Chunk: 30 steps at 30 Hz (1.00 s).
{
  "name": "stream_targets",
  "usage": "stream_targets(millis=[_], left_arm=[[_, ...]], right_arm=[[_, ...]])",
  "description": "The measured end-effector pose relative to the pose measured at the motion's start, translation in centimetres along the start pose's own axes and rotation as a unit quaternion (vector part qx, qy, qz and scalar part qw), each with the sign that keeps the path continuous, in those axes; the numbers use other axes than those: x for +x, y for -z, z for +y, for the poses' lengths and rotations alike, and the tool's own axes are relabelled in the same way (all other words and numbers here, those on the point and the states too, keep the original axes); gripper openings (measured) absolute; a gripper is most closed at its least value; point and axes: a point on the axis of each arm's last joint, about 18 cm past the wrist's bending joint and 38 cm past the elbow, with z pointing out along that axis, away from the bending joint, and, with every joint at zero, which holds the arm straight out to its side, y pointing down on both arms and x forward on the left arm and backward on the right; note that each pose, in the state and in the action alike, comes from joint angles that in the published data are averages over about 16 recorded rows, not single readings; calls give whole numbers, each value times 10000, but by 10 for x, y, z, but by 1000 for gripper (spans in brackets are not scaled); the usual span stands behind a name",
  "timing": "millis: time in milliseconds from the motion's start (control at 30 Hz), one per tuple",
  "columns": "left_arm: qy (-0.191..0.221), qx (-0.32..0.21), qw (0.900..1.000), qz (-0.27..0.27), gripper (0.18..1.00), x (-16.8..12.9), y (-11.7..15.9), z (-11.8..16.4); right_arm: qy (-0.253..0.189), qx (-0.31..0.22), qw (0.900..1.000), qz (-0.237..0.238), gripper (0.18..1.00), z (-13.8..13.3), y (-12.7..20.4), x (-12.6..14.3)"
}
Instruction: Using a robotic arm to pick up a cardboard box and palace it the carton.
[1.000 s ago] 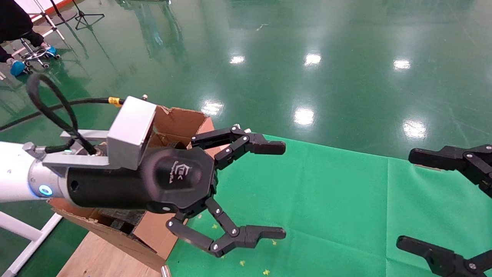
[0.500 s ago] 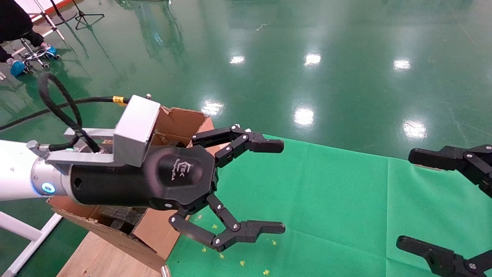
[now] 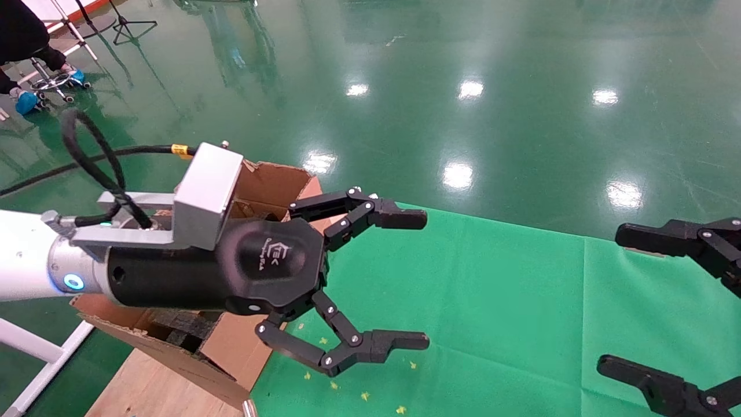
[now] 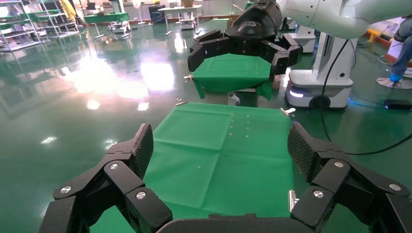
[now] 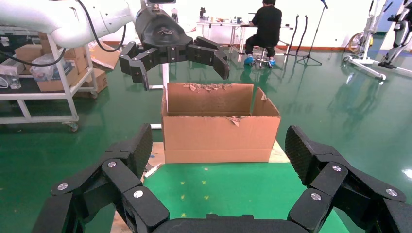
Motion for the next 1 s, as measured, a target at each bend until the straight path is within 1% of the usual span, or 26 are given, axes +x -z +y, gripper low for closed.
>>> stream_targets(millis=[1000], left_arm=[[4,-10,10000,-8,1001,-1,0,0]], right_arm=[[0,0,10000,0,1001,0,0,0]])
